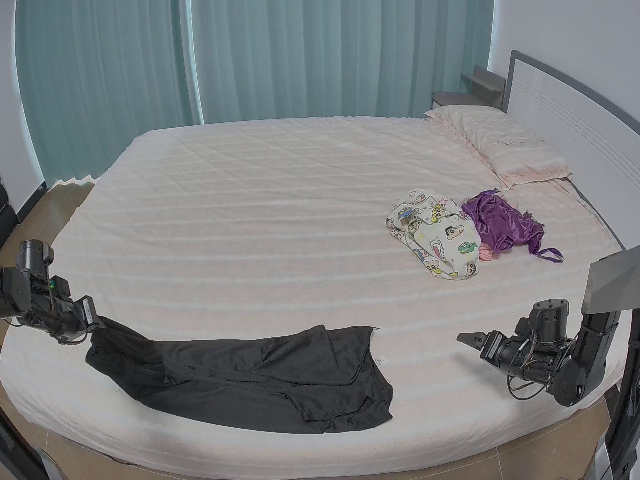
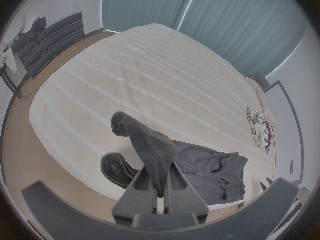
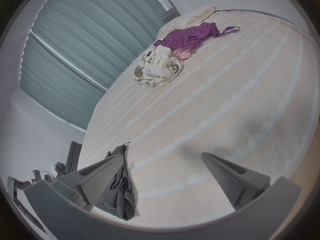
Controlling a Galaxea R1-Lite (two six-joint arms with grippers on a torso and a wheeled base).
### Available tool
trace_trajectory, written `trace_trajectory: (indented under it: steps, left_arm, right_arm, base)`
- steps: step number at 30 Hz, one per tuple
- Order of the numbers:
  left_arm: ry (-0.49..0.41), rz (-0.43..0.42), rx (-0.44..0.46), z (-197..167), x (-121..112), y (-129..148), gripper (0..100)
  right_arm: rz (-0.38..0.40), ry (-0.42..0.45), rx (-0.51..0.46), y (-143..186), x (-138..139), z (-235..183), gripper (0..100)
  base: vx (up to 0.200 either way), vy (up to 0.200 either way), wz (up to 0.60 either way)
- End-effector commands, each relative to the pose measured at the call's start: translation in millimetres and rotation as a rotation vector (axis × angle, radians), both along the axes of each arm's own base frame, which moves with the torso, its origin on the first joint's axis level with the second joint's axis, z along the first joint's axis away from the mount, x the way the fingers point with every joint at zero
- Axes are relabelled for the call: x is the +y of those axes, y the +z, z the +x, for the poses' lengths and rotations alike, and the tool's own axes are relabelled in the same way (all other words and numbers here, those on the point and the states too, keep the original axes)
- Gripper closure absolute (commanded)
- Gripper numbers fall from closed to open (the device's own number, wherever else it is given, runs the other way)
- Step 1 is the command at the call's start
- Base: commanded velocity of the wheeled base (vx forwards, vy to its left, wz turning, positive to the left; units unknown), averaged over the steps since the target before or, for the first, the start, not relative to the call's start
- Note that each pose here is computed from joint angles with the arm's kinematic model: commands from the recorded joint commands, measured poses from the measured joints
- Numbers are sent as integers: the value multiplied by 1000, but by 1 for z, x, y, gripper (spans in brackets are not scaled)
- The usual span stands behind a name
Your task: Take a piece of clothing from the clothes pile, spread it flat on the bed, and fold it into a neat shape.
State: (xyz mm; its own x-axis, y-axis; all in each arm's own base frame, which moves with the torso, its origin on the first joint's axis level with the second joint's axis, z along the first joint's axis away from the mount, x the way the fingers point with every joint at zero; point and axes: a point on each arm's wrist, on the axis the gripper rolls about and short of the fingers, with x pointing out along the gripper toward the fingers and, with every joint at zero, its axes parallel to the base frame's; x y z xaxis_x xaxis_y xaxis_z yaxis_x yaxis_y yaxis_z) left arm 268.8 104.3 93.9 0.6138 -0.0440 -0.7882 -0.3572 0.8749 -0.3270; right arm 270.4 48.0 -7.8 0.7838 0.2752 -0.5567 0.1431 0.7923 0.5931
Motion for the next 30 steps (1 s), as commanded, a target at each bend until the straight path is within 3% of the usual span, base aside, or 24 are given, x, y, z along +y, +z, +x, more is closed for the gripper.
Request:
trace_trajectory:
  steps: [1, 9, 16, 25, 30]
  left_arm:
    - [-25, -4, -56, -7, -92, 36, 100]
    - [-130, 27, -77, -8, -193, 40, 100]
    - [-196, -63, -17, 2, -273, 39, 100]
    - [-328, -88, 11, 3, -344, 20, 100]
    - [-364, -94, 8, 8, -366, 12, 100]
  right_arm:
    - [1, 0, -5, 1, 0, 0, 0]
    - [1, 0, -5, 1, 0, 0, 0]
    - [1, 0, -7, 2, 0, 0, 0]
    - [3, 3, -14, 3, 1, 0, 0]
    - [3, 6, -16, 3, 2, 0, 0]
  base:
    - [0, 0, 0]
    - [0, 0, 0]
    - [0, 0, 0]
    - [0, 0, 0]
    - [0, 0, 0]
